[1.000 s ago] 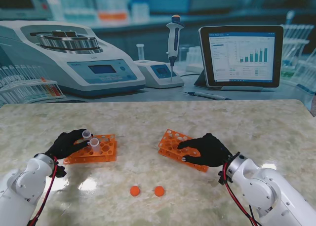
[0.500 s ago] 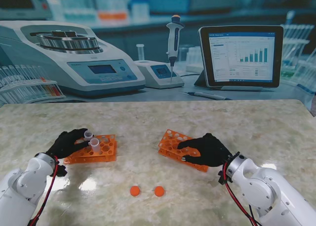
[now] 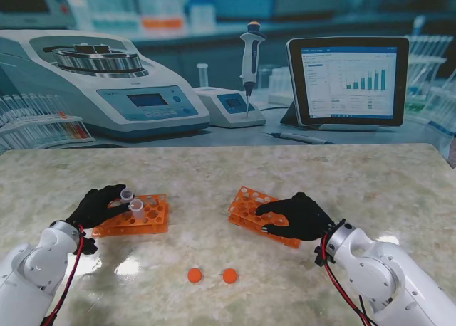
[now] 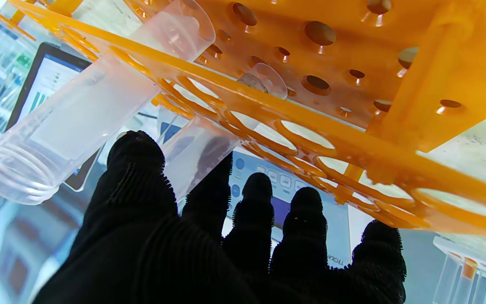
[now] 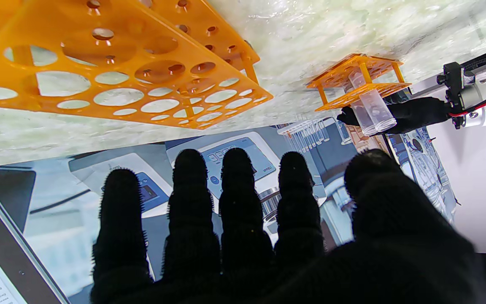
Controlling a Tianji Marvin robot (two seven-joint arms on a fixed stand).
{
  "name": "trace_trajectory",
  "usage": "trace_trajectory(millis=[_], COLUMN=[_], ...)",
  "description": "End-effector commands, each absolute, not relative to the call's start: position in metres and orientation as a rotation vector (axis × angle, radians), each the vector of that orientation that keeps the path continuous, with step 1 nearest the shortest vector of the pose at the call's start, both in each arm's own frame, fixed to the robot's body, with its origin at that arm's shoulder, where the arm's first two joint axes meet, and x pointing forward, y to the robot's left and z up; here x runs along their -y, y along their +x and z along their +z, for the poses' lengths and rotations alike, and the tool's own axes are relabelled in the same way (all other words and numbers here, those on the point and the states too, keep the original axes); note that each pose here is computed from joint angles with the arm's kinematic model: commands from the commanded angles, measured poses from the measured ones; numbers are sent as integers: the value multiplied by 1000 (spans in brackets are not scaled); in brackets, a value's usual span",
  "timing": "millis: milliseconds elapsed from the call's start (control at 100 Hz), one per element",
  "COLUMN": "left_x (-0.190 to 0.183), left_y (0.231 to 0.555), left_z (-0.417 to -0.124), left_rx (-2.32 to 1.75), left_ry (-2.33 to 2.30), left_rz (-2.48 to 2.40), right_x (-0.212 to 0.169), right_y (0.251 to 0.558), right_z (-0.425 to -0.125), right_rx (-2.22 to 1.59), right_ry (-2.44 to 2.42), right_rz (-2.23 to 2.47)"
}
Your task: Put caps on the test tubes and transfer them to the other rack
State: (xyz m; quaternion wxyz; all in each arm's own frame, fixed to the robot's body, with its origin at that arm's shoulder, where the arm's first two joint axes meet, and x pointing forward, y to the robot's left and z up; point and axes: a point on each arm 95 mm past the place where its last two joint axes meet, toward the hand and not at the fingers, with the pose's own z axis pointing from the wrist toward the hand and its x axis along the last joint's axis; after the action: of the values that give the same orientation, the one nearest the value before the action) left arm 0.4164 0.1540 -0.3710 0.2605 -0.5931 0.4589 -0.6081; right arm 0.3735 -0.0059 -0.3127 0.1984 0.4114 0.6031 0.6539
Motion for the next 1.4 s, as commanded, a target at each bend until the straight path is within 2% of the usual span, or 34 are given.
trace_trajectory(millis=[0, 1390], left_x=[-150, -142], left_y=[416, 419], left_z=[-369, -370], left_rx=[-1250, -1226], left_ry=[-1596, -1558], left_rz=[-1659, -1682], right_x=[5, -1], right_y=[372, 371], right_z=[-315, -317], right_rx=[-1696, -1719], right_ry=[1160, 1160], right_rz=[1829, 1830])
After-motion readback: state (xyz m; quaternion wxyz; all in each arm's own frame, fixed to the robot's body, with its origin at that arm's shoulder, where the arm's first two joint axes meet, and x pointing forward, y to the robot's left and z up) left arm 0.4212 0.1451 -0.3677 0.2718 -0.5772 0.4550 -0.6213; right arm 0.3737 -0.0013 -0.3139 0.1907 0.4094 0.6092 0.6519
